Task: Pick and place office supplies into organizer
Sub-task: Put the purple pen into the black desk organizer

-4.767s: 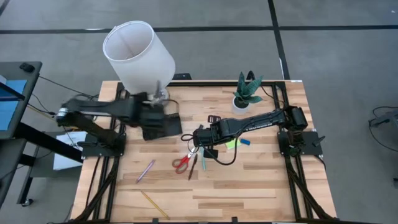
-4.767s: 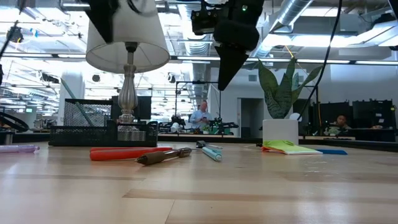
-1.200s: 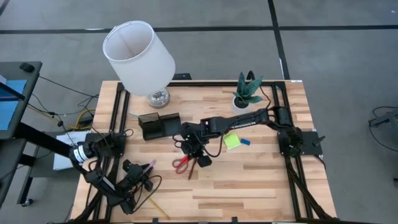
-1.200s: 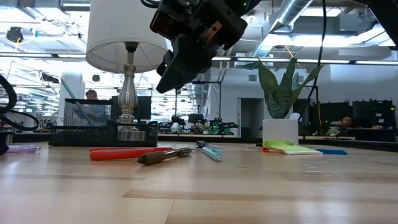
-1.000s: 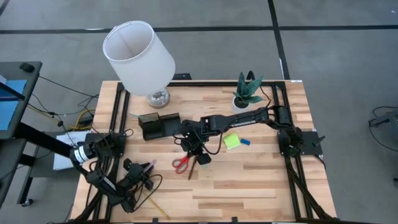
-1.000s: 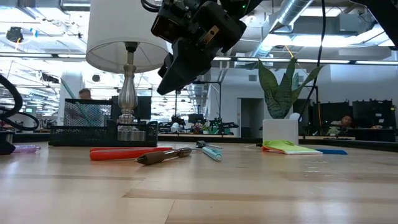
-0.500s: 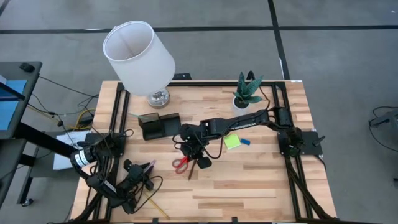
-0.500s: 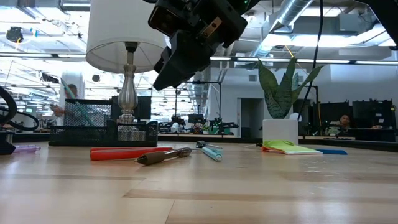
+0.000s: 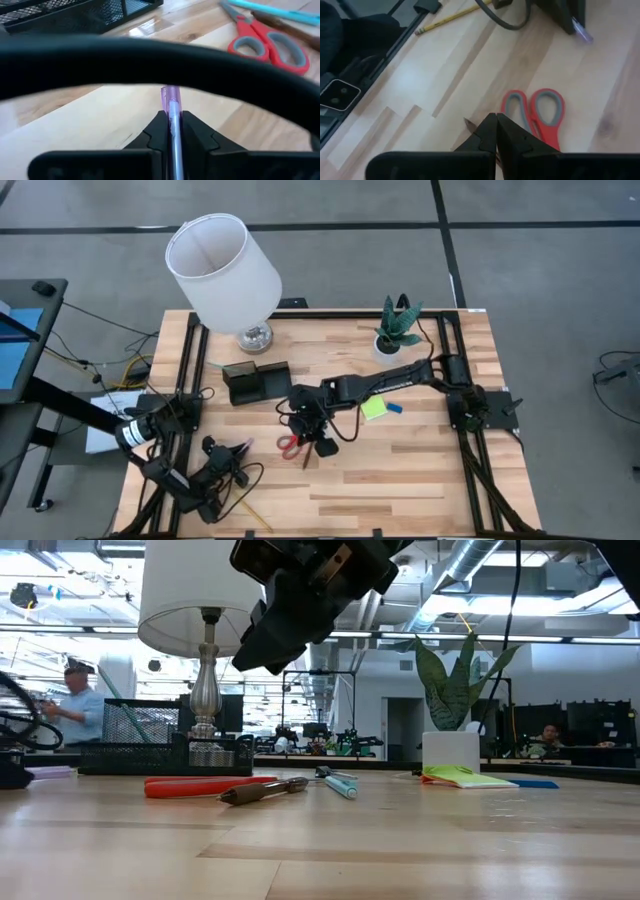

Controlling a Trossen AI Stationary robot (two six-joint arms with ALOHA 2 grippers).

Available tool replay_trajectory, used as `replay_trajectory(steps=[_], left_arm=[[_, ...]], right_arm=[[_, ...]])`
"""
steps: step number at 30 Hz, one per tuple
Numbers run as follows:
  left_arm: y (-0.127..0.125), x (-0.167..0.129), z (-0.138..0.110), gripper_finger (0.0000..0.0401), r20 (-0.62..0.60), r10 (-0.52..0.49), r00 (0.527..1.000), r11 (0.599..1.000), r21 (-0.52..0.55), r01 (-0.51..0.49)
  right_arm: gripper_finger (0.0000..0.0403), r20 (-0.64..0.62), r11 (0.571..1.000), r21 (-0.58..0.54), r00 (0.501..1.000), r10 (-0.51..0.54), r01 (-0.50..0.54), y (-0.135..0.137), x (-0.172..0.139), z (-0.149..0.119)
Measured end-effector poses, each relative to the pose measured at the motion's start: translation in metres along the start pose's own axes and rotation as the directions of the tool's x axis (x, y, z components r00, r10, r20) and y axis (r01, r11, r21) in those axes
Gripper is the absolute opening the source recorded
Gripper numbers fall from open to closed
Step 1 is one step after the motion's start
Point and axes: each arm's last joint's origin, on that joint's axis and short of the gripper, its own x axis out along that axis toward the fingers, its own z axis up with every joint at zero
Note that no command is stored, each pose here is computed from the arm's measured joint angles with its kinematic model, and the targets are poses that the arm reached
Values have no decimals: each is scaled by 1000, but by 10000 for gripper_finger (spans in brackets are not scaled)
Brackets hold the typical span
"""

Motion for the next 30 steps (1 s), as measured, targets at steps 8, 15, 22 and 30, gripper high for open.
replay_trajectory(steps=[8, 15, 22, 30], left_arm=[[3, -3, 68, 22, 121, 43, 992, 997, 61, -50], [30, -15, 154, 22, 154, 117, 981, 971, 189, -146], [83, -13, 232, 22, -120, 184, 976, 967, 199, -158], [128, -11, 280, 22, -431, 17, 902, 988, 145, 51]], right_arm=[[1, 69, 999, 43, 998, 4, -7, 11, 7, 11], [1, 80, 996, 84, 997, 16, -23, 21, 12, 15], [1, 77, 999, 21, 997, 28, -30, 25, 22, 14], [1, 62, 999, 41, 998, 25, -28, 18, 30, 7]])
